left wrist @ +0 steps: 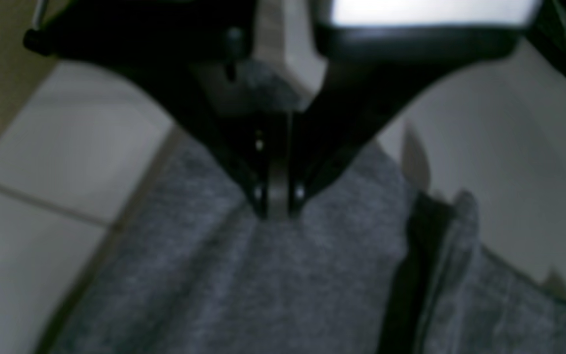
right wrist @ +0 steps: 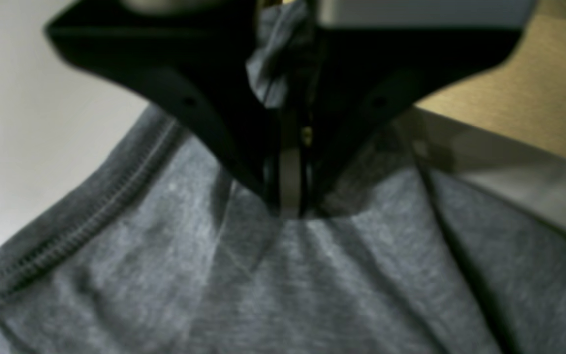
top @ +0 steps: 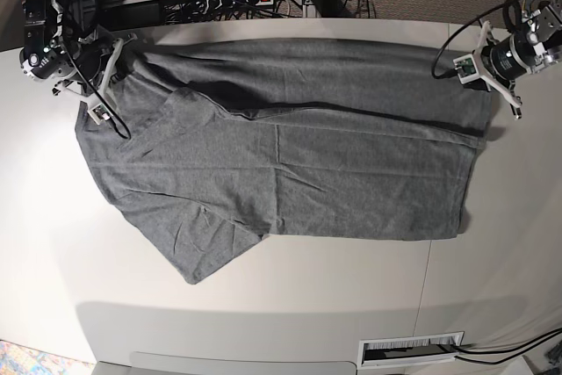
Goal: Fold the T-shirt properly
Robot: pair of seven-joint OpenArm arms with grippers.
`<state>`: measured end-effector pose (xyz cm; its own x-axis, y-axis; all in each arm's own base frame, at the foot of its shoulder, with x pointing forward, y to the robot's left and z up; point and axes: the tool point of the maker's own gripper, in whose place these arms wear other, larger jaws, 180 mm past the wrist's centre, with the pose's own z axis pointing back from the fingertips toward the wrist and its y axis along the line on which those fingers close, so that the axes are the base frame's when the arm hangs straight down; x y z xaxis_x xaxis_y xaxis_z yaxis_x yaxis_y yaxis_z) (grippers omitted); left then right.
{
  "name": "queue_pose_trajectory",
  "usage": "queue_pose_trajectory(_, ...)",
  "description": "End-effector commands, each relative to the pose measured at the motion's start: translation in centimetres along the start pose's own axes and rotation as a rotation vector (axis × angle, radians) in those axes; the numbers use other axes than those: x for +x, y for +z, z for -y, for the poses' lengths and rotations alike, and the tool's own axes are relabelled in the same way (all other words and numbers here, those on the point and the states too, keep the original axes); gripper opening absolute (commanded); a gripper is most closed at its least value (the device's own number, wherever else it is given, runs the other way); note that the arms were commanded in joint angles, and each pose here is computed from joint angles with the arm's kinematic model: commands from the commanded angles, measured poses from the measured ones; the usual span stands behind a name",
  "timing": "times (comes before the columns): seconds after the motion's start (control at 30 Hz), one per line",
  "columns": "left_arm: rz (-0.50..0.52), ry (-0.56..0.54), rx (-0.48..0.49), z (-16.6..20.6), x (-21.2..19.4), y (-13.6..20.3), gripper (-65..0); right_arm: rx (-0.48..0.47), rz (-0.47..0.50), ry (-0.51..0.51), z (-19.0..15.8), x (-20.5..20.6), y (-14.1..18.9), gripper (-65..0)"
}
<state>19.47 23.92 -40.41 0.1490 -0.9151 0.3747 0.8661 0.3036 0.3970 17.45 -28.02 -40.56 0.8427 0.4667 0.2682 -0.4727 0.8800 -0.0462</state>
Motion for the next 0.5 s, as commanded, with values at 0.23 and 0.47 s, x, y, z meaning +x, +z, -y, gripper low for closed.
queue_pose_trajectory(0.23, -0.037, -0.074, 0.052, -2.3, 0.4, 1.6, -65.0, -0.086, -0.057, -0.020, 2.3, -1.6, 2.0, -65.0)
queue_pose_trajectory(0.47, -0.001, -0.088, 0.194, -5.3, 3.4, 3.0, -65.0, -0.156, 0.099, -0.093, 5.2, 0.7, 5.1, -65.0)
